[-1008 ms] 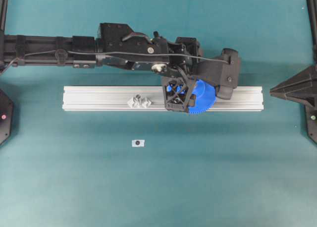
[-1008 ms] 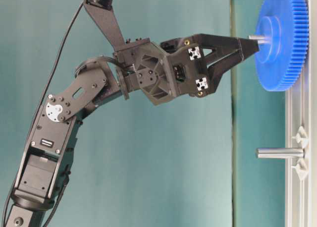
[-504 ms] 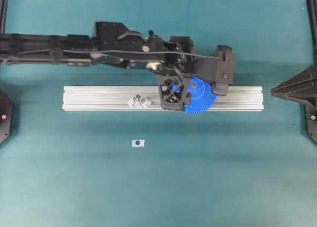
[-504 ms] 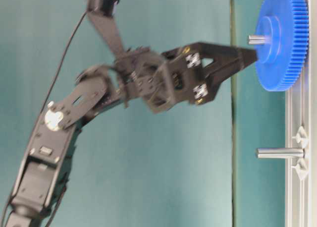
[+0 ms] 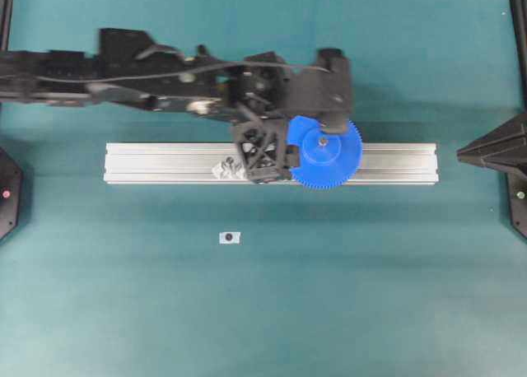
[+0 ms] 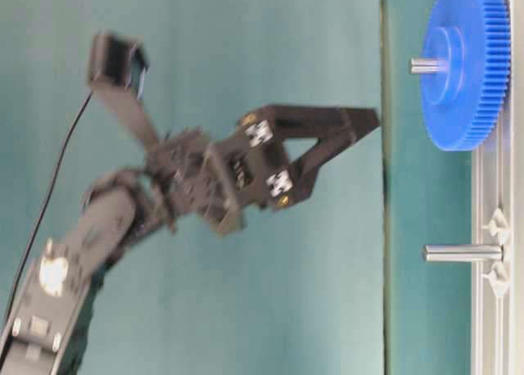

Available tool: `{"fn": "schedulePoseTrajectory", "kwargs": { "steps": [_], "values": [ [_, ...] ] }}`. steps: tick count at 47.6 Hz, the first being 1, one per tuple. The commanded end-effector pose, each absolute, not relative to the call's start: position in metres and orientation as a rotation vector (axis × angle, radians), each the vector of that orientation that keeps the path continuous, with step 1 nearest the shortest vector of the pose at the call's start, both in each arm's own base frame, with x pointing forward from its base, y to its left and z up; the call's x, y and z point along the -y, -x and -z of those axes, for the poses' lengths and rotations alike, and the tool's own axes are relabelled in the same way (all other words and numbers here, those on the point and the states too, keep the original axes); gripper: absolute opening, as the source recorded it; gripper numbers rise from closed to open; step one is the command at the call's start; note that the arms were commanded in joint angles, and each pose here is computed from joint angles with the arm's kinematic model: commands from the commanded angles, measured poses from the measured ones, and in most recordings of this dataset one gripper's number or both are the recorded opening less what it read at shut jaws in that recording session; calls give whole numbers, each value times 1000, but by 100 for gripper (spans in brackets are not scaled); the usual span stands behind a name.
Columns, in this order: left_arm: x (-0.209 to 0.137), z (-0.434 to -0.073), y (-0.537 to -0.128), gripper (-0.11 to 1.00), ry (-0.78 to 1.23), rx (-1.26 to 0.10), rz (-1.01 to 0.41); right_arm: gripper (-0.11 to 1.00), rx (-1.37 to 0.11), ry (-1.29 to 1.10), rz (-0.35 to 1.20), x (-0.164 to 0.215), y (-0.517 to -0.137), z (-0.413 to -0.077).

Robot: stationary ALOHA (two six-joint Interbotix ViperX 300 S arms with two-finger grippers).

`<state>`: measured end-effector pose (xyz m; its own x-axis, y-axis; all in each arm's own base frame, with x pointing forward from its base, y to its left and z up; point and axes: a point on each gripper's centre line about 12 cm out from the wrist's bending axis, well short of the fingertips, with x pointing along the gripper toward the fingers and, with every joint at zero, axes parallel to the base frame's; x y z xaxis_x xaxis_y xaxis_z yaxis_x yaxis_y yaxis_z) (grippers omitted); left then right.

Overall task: Find the location of the shaft and insert the large gear.
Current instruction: 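Open the left gripper and withdraw it from the seated gear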

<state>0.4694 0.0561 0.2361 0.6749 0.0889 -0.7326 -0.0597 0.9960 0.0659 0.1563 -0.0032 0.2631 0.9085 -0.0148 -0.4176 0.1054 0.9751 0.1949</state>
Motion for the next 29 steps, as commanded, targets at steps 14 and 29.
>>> {"fn": "schedulePoseTrajectory", "kwargs": {
  "steps": [14,29],
  "values": [
    [-46,-280,-423,85,37,-600,-113,5,-416,-226,67,4,-158,-267],
    [-39,-286,-408,85,61,-581,-108,5,-413,-230,99,9,-157,-266]
  ]
}}
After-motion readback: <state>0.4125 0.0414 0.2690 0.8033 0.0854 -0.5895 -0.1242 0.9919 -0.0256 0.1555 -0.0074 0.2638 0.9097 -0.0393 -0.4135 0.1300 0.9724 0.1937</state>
